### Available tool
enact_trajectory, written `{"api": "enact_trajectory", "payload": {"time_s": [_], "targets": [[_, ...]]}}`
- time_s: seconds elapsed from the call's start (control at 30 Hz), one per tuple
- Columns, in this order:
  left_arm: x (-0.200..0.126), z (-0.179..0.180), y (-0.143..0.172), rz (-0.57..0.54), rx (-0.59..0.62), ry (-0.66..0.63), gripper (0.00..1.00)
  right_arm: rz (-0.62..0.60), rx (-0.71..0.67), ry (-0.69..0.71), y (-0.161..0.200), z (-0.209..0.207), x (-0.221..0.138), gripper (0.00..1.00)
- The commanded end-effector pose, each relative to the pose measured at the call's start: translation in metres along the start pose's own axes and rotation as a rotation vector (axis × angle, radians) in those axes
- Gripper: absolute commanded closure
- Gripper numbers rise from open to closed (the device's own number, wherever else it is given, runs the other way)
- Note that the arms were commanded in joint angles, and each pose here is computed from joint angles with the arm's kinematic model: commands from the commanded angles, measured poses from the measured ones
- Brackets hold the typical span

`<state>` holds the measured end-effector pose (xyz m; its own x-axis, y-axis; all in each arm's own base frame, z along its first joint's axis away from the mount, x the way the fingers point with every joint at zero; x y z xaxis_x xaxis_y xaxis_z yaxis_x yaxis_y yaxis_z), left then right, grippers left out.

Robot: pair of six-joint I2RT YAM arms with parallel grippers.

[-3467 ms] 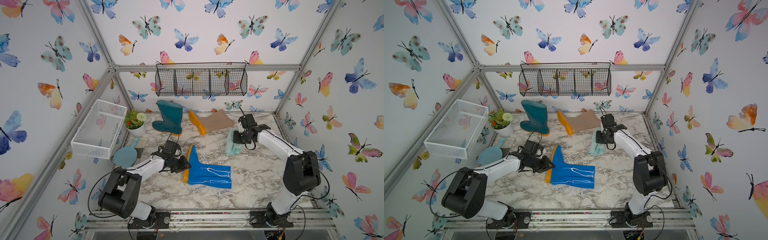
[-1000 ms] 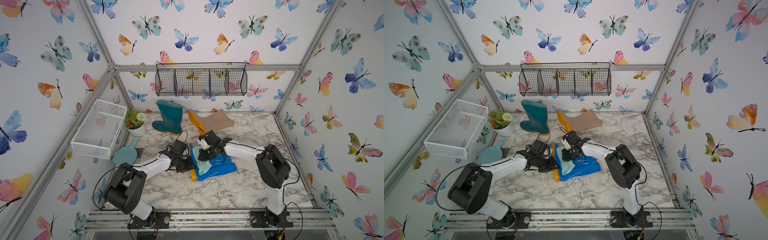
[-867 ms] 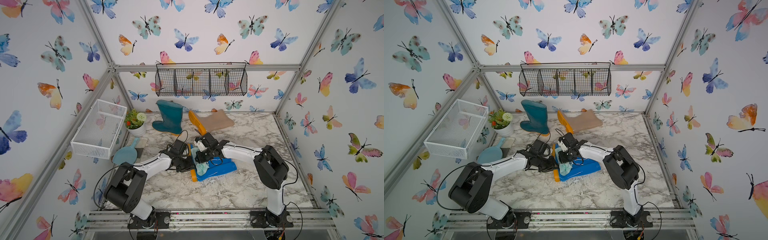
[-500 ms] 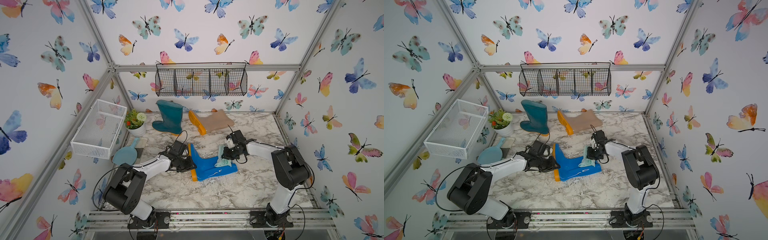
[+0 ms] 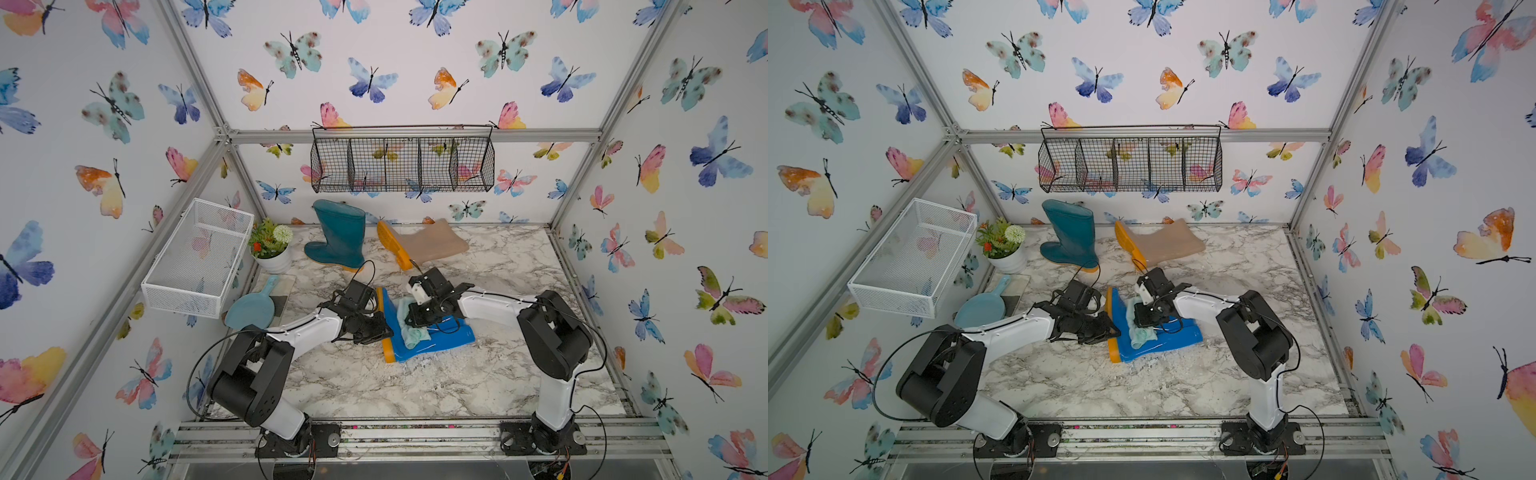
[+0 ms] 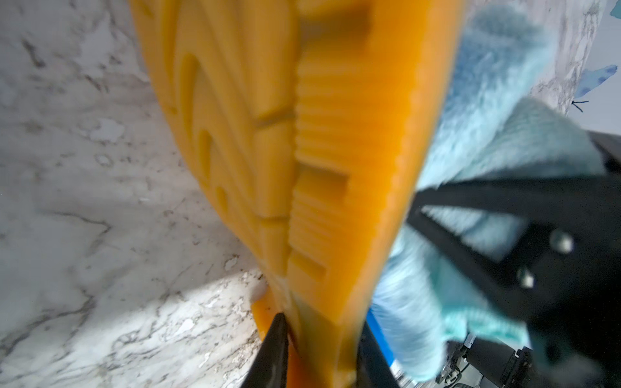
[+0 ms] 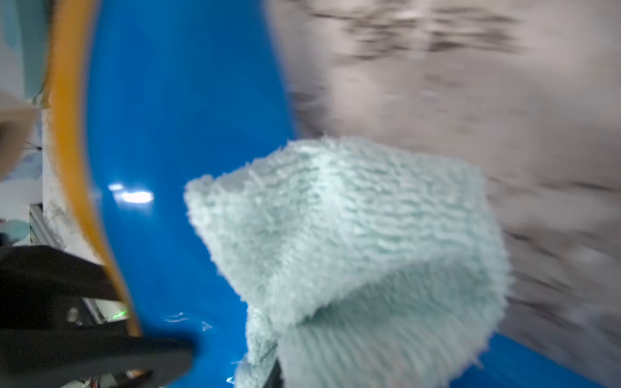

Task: Wipe the rubber boots with a cloth
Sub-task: Wipe the dirt off the rubber boot.

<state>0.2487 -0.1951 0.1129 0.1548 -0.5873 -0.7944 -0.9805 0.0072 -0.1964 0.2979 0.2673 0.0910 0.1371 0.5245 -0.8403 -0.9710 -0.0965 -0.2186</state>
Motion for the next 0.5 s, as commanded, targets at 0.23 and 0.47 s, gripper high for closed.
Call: {"api": "enact_trajectory", "payload": {"time_s": [0.23,0.47], "targets": [[0.010,0.004,0.009,0.017,0.007,0.029,1.00,0.030,0.044,0.095,0.005,-0.012,-0.011,0.97],[0.011,0.001,0.004,0.015,0.014,0.030,1.00,0.127,-0.077,-0.037,0.034,0.078,0.041,0.97]]}}
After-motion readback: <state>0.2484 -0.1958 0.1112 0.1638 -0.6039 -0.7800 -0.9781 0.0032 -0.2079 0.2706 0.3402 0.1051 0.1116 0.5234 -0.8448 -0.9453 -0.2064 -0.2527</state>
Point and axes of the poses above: each gripper's point midway between its finger pads, its own x axis out along the fingers, its own z axis along the line the jaws close on, y = z × x, the point moved 7 cm from there along -x, back along the fingers, and after that the axes turned 8 degrees about x, right-handed, at the moved point
